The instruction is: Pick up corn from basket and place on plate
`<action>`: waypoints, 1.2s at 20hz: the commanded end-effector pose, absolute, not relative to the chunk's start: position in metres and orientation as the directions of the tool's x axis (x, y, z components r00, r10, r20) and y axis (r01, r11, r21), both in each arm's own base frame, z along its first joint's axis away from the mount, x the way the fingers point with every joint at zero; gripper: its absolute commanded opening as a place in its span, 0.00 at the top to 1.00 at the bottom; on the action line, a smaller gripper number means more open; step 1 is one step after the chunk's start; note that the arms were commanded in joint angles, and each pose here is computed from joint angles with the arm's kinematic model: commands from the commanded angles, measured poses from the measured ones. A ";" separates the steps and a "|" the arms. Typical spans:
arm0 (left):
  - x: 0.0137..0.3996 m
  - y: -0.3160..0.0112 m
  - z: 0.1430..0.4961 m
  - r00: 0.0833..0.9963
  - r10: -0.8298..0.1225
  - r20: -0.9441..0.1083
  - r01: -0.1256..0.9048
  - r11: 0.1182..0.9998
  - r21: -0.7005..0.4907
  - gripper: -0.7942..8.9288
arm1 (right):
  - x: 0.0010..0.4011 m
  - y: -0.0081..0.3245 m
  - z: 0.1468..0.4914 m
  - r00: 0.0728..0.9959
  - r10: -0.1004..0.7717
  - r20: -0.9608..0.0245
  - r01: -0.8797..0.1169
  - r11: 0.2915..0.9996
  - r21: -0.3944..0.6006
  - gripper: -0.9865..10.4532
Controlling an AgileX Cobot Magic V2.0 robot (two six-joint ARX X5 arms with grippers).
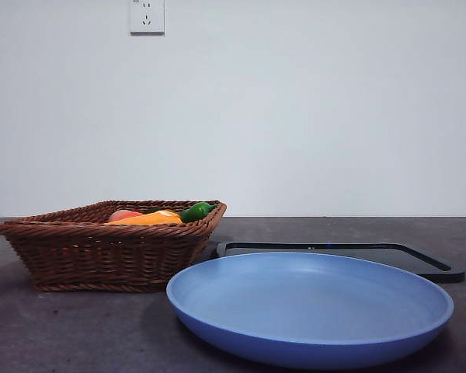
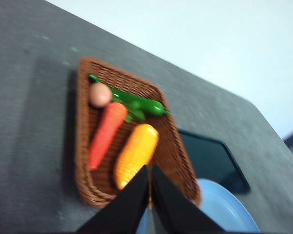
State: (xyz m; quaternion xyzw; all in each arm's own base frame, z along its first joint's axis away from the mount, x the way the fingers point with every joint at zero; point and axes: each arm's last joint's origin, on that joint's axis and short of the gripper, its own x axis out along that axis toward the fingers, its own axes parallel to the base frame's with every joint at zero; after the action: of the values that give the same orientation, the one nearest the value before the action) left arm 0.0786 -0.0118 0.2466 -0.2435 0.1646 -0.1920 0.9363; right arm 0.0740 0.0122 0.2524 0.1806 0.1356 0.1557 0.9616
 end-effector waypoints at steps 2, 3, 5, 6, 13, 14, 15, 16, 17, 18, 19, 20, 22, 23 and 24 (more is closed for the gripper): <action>0.075 -0.013 0.267 0.828 -0.500 -0.254 0.362 0.822 -0.438 0.91 | 0.075 0.015 0.267 0.845 0.449 -0.290 -0.337 0.869 0.363 0.91; 0.074 -0.014 0.270 0.814 -0.515 -0.268 0.376 0.820 -0.431 0.91 | 0.076 0.016 0.270 0.825 0.471 -0.311 -0.354 0.861 0.365 0.91; 0.073 -0.015 0.277 0.781 -0.550 -0.297 0.409 0.809 -0.423 0.91 | 0.077 0.018 0.275 0.783 0.511 -0.356 -0.385 0.846 0.368 0.91; 0.072 -0.015 0.280 0.765 -0.565 -0.309 0.421 0.802 -0.424 0.91 | 0.077 0.019 0.277 0.760 0.529 -0.376 -0.399 0.838 0.371 0.91; 0.064 -0.019 0.290 0.668 -0.631 -0.394 0.478 0.770 -0.424 0.91 | 0.077 0.023 0.284 0.628 0.590 -0.507 -0.468 0.807 0.360 0.91; 0.063 -0.020 0.290 0.654 -0.639 -0.405 0.486 0.765 -0.423 0.91 | 0.077 0.024 0.284 0.613 0.595 -0.519 -0.473 0.803 0.362 0.91; 0.062 -0.021 0.290 0.646 -0.645 -0.407 0.495 0.761 -0.420 0.91 | 0.077 0.024 0.283 0.604 0.599 -0.526 -0.480 0.800 0.360 0.91; 0.062 -0.021 0.290 0.642 -0.649 -0.408 0.499 0.758 -0.420 0.91 | 0.076 0.025 0.283 0.598 0.602 -0.528 -0.484 0.797 0.361 0.91; 0.062 -0.021 0.290 0.642 -0.649 -0.408 0.500 0.758 -0.420 0.91 | 0.076 0.025 0.283 0.597 0.604 -0.528 -0.487 0.796 0.360 0.91; 0.062 -0.021 0.290 0.643 -0.649 -0.406 0.500 0.758 -0.419 0.91 | 0.076 0.025 0.283 0.597 0.605 -0.527 -0.487 0.795 0.361 0.91; 0.062 -0.021 0.290 0.644 -0.649 -0.405 0.501 0.758 -0.419 0.88 | 0.076 0.025 0.283 0.597 0.605 -0.527 -0.487 0.795 0.360 0.91; 0.062 -0.021 0.290 0.644 -0.649 -0.405 0.500 0.758 -0.419 0.82 | 0.076 0.025 0.283 0.597 0.605 -0.527 -0.487 0.795 0.361 0.87; 0.062 -0.021 0.290 0.644 -0.649 -0.405 0.501 0.758 -0.418 0.59 | 0.076 0.025 0.283 0.598 0.604 -0.527 -0.475 0.797 0.373 0.70; 0.062 -0.021 0.290 0.644 -0.649 -0.405 0.501 0.758 -0.418 0.51 | 0.076 0.025 0.283 0.598 0.603 -0.527 -0.465 0.797 0.385 0.65; 0.062 -0.021 0.290 0.644 -0.649 -0.405 0.501 0.758 -0.418 0.47 | 0.077 0.025 0.283 0.595 0.603 -0.531 -0.455 0.798 0.396 0.64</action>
State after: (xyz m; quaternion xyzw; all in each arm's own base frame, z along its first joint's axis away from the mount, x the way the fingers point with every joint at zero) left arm 0.0625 -0.0210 0.2842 -0.1458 0.2883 -0.3142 0.8927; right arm 0.0768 0.0248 0.2773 0.1039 0.3418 0.2983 0.8851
